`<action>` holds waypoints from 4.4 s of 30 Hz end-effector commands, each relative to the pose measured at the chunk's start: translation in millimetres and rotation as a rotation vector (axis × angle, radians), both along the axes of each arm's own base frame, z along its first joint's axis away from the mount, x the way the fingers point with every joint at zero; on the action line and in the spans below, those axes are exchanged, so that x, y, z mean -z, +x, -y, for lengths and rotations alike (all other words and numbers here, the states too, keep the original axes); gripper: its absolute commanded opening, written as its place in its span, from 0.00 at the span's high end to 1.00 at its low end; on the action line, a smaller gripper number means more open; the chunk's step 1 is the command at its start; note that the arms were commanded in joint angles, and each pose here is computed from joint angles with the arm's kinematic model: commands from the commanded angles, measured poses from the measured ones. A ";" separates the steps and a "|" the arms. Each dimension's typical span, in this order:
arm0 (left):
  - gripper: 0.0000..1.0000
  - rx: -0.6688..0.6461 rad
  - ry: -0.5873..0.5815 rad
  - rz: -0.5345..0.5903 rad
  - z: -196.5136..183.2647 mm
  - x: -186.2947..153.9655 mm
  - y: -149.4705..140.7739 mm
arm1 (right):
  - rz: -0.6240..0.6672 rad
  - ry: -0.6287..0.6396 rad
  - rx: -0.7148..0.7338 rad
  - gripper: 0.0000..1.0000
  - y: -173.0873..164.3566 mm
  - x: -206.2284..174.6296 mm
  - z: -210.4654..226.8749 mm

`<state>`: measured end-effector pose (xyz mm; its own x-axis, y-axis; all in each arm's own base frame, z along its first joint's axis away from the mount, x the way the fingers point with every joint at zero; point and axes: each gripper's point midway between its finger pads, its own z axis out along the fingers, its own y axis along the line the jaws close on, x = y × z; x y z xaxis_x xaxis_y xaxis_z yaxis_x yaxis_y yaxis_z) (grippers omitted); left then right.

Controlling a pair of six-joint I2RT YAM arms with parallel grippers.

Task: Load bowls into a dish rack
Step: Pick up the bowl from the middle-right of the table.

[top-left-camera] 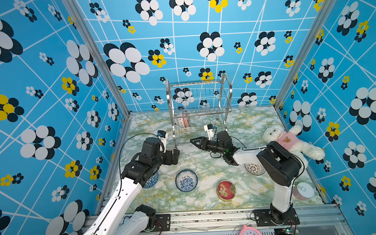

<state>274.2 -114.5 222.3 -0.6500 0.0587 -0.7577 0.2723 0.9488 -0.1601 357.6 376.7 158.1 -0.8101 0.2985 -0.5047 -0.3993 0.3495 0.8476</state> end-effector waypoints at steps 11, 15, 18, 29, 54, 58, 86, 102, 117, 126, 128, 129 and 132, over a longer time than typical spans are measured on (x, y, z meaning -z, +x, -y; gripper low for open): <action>0.01 -0.114 0.092 -0.012 -22.6 23.7 11.3 | 0.140 -0.469 0.124 0.45 -32.8 4.5 67.9; 0.01 -0.130 0.053 -0.046 -19.0 34.9 11.7 | 0.161 -0.602 0.138 0.46 -53.3 8.2 94.5; 0.01 -0.192 0.039 -0.112 -25.2 40.6 6.3 | 0.193 -0.682 0.139 0.45 -70.8 7.1 114.4; 0.00 -0.240 0.019 -0.321 -27.0 50.7 -22.0 | 0.192 -0.876 0.248 0.45 -79.2 14.1 166.0; 0.00 -0.072 -0.110 -0.459 8.2 23.5 -57.3 | -0.161 -1.268 0.328 0.49 -145.4 7.4 269.4; 0.01 0.047 -0.152 -0.409 27.8 9.4 -59.5 | -0.201 -1.298 0.356 0.49 -148.4 12.8 276.6; 0.01 0.763 -0.213 -0.129 135.3 -50.6 -86.2 | -0.350 -1.415 0.289 0.58 -145.7 77.0 281.2; 0.01 0.930 -0.170 -0.025 142.1 -38.6 -103.0 | -0.362 -1.424 0.300 0.69 -137.4 91.3 285.2; 0.01 0.808 -0.078 -0.021 131.2 -11.6 -81.1 | -0.351 -1.477 0.284 0.78 -133.4 97.2 288.6; 0.01 0.752 -0.084 -0.093 123.7 -6.3 -85.2 | -0.324 -1.523 0.301 0.91 -126.3 94.1 293.1; 0.01 0.740 -0.089 -0.097 121.5 -4.6 -87.0 | -0.321 -1.530 0.304 0.94 -125.4 92.7 294.2; 0.01 0.735 -0.093 -0.094 120.7 -4.8 -87.5 | -0.318 -1.534 0.301 0.95 -125.2 92.2 294.3; 0.01 0.721 -0.091 -0.086 117.6 -1.9 -88.2 | -0.309 -1.544 0.304 0.96 -123.2 87.3 294.8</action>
<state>190.3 -237.7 229.7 -0.5117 0.4404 -0.7377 0.8227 0.4987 -0.2730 229.7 88.0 63.2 -0.9446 -0.1418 -0.2959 -0.0489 0.9526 -0.3004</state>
